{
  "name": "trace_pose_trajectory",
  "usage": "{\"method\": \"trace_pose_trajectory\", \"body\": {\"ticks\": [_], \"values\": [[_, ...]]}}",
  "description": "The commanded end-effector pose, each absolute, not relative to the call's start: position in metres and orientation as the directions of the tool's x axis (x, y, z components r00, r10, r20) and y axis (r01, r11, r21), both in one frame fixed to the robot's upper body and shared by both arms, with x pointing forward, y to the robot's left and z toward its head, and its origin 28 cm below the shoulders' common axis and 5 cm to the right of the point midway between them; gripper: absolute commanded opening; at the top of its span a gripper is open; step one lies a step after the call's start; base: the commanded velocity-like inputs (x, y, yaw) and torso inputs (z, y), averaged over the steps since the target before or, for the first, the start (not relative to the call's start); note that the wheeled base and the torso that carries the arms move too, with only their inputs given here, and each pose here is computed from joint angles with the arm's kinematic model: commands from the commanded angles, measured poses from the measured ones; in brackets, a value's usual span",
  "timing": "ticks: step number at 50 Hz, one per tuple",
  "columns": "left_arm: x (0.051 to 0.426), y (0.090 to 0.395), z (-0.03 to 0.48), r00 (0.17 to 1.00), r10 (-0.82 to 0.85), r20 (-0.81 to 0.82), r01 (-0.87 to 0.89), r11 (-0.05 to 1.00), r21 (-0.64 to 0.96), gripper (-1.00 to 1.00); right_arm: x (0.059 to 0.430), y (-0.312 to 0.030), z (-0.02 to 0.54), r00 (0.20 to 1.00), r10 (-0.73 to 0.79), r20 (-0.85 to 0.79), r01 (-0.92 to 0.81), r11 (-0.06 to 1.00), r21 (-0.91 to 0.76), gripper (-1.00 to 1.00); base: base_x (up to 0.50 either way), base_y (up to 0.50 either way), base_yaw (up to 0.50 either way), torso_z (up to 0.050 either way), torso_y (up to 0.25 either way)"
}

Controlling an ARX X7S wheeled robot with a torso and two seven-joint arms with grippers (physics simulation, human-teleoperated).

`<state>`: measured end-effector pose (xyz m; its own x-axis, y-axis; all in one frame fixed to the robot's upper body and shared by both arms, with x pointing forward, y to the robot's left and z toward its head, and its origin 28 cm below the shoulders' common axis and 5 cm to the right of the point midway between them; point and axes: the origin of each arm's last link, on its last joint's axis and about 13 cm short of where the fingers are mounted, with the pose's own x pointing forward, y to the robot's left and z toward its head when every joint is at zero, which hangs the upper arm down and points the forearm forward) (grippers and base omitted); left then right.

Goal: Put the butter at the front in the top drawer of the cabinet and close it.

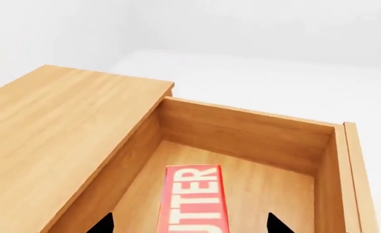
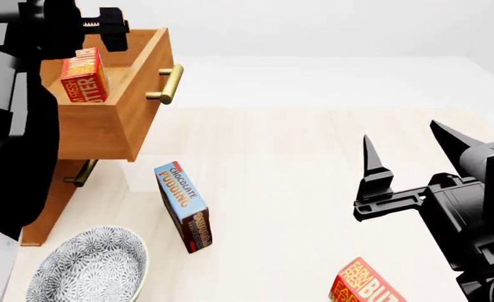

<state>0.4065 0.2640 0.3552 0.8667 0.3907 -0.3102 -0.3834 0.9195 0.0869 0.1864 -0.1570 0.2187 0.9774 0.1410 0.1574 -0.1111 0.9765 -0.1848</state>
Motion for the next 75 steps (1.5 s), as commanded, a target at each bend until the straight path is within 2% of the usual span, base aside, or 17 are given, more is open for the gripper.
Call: {"method": "trace_pose_trajectory", "body": {"ticks": [1, 14, 28, 40, 52, 55, 60, 75], "values": [[0.404, 0.264, 0.372, 0.89, 0.376, -0.257, -0.369, 0.926, 0.077, 1.0, 0.186, -0.157, 0.219, 0.977, 0.143, 0.159, -0.113, 0.976, -0.185, 1.0, 0.0, 0.0, 0.0, 0.0, 0.0], [0.404, 0.259, 0.384, 0.923, 0.332, -0.193, -0.32, 0.943, 0.09, 1.0, 0.186, -0.157, 0.22, 0.976, 0.144, 0.163, -0.112, 0.976, -0.188, 1.0, 0.0, 0.0, 0.0, 0.0, 0.0], [0.405, 0.245, 0.39, 0.971, 0.209, -0.118, -0.195, 0.973, 0.125, 1.0, 0.186, -0.158, 0.22, 0.976, 0.141, 0.167, -0.109, 0.976, -0.188, 1.0, 0.0, 0.0, 0.0, 0.0, 0.0], [0.357, 0.222, 0.386, 0.997, 0.046, -0.06, -0.034, 0.983, 0.183, 1.0, 0.184, -0.158, 0.22, 0.976, 0.138, 0.168, -0.106, 0.977, -0.187, 1.0, 0.0, 0.0, 0.0, 0.0, 0.0], [0.311, 0.203, 0.368, 0.989, -0.133, -0.062, 0.144, 0.965, 0.22, 1.0, 0.185, -0.159, 0.218, 0.976, 0.137, 0.167, -0.106, 0.977, -0.186, 1.0, 0.0, 0.0, 0.0, 0.0, 0.0], [0.302, 0.201, 0.365, 0.99, -0.128, -0.062, 0.139, 0.963, 0.231, 1.0, 0.185, -0.159, 0.217, 0.976, 0.138, 0.166, -0.106, 0.977, -0.185, 1.0, 0.0, 0.0, 0.0, 0.0, 0.0], [0.284, 0.188, 0.355, 0.963, -0.248, -0.11, 0.268, 0.933, 0.24, 1.0, 0.185, -0.159, 0.215, 0.977, 0.137, 0.166, -0.106, 0.978, -0.181, 1.0, 0.0, 0.0, 0.0, 0.0, 0.0], [0.259, 0.169, 0.318, 0.913, -0.361, -0.188, 0.402, 0.876, 0.267, 1.0, 0.185, -0.159, 0.214, 0.976, 0.14, 0.166, -0.111, 0.979, -0.173, 1.0, 0.0, 0.0, 0.0, 0.0, 0.0]]}}
